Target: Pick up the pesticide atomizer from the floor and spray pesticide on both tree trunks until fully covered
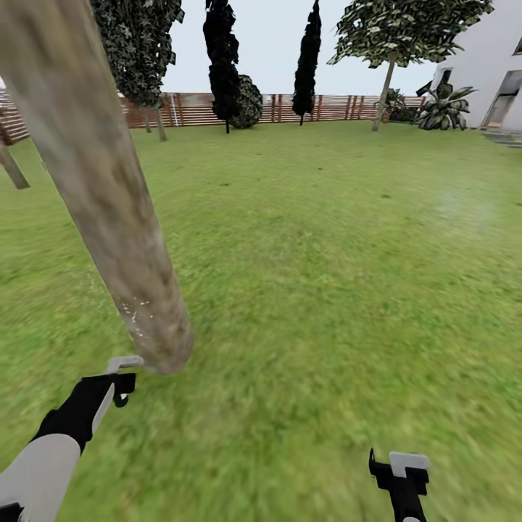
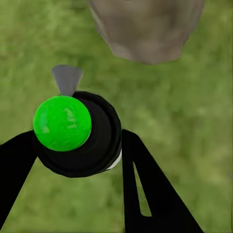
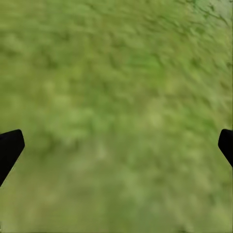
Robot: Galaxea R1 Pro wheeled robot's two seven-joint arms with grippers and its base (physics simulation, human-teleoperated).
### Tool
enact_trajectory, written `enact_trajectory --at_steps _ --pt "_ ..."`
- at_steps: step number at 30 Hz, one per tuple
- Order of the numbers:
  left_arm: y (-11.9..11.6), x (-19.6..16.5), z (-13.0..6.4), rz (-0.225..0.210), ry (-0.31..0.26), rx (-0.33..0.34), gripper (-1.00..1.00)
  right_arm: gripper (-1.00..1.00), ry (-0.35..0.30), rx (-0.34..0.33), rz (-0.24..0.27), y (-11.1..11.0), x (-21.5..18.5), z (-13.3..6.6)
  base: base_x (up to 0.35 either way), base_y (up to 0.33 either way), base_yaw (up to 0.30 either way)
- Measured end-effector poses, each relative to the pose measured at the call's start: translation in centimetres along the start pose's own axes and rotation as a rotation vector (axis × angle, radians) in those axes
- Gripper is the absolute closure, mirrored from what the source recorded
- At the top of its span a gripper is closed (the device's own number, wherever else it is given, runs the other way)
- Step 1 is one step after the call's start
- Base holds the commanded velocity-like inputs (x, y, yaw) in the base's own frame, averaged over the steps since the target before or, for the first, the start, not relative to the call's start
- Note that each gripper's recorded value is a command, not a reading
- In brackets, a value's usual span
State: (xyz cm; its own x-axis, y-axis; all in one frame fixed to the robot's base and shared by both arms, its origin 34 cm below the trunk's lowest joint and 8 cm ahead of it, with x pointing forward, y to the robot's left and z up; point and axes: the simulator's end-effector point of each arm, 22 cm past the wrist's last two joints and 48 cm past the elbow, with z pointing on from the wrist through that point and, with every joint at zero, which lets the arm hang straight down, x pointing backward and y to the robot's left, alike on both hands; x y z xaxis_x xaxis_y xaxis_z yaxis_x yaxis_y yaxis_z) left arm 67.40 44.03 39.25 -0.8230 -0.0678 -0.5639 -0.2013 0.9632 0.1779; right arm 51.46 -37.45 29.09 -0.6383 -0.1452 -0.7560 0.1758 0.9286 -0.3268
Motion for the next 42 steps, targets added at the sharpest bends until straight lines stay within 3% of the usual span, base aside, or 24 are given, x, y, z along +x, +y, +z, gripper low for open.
enact_trajectory --at_steps 4,25,42 --pt "-2.1 0.2 0.0 -0.004 0.001 0.029 1.0 -1.0 0.0 -0.001 0.001 0.1 0.0 0.0 0.2 -0.196 0.005" --pt "-2.1 -0.3 -0.2 -0.006 -0.009 0.027 1.0 -1.0 -0.001 0.001 0.001 0.0 0.0 0.0 0.051 -0.271 0.003" --pt "-2.0 -0.3 -0.2 -0.007 -0.011 0.025 1.0 -1.0 -0.001 -0.001 0.0 0.0 0.0 0.0 0.179 -0.245 0.263"
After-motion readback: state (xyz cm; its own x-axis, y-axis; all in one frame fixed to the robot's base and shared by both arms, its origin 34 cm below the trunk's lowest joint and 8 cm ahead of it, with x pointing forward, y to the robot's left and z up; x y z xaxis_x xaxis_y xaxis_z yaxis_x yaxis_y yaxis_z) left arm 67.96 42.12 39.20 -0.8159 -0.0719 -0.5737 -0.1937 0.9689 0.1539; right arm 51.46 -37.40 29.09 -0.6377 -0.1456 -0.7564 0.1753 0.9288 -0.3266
